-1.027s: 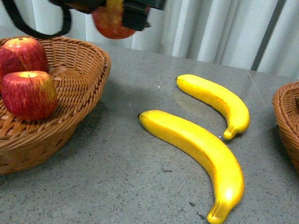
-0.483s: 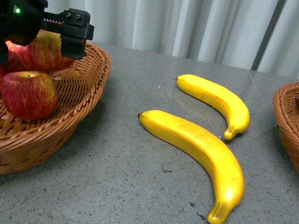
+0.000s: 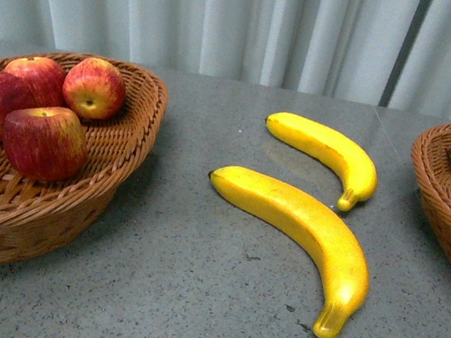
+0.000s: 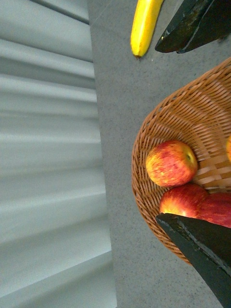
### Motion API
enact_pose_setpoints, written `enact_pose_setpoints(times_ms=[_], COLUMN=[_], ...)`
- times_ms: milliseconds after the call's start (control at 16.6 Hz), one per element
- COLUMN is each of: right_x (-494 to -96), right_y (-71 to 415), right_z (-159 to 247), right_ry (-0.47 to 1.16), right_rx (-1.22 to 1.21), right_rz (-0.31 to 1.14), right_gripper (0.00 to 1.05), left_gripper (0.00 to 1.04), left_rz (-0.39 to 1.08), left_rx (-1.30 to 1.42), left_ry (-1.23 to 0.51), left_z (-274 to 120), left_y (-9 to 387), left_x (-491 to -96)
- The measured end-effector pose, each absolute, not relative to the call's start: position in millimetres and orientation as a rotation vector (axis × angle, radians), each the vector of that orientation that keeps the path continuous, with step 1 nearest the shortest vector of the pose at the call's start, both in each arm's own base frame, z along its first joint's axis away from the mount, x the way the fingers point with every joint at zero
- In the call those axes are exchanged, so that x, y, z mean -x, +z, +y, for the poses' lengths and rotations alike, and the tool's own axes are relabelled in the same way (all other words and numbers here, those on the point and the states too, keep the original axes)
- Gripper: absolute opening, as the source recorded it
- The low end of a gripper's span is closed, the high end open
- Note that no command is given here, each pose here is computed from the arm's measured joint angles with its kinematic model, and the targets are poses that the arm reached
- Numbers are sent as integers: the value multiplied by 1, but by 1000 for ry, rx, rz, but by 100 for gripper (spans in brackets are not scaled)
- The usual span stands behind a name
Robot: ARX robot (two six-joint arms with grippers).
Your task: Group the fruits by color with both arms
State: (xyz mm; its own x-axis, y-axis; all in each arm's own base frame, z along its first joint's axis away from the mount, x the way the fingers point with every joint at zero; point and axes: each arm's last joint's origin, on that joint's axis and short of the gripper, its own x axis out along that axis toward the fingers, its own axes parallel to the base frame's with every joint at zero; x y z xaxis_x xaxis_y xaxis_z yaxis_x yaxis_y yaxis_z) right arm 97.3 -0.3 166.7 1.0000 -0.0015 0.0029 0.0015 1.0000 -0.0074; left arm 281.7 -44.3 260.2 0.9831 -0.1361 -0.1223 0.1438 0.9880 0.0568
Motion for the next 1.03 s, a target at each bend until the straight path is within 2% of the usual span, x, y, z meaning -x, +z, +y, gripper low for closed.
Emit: enact_pose_setpoints(times_ms=[121,242,363,785,906,1027], right_x=[-97,-97,-97,-97,-97,-97], right_y=[167,167,167,167,167,167], right_z=[0,0,0,0,0,0], right_ry=[-1,-1,-1,-1,-1,2], right_rx=[7,7,7,7,7,7], right_rz=[-3,-2,-3,-3,-3,-2], right_gripper=[98,98,98,98,98,98], left_gripper=[97,72,46,21,2,2], left_rz=[72,-35,9,13,-3,3], left_rx=[-68,-20,-8,-8,-4,-3], left_ry=[-151,-13,8,0,1,-3], left_z=[-37,-25,-16,-12,-1,0], left_y=[261,248,219,206,200,184], left_x=[-247,-207,-187,-173,-162,-141])
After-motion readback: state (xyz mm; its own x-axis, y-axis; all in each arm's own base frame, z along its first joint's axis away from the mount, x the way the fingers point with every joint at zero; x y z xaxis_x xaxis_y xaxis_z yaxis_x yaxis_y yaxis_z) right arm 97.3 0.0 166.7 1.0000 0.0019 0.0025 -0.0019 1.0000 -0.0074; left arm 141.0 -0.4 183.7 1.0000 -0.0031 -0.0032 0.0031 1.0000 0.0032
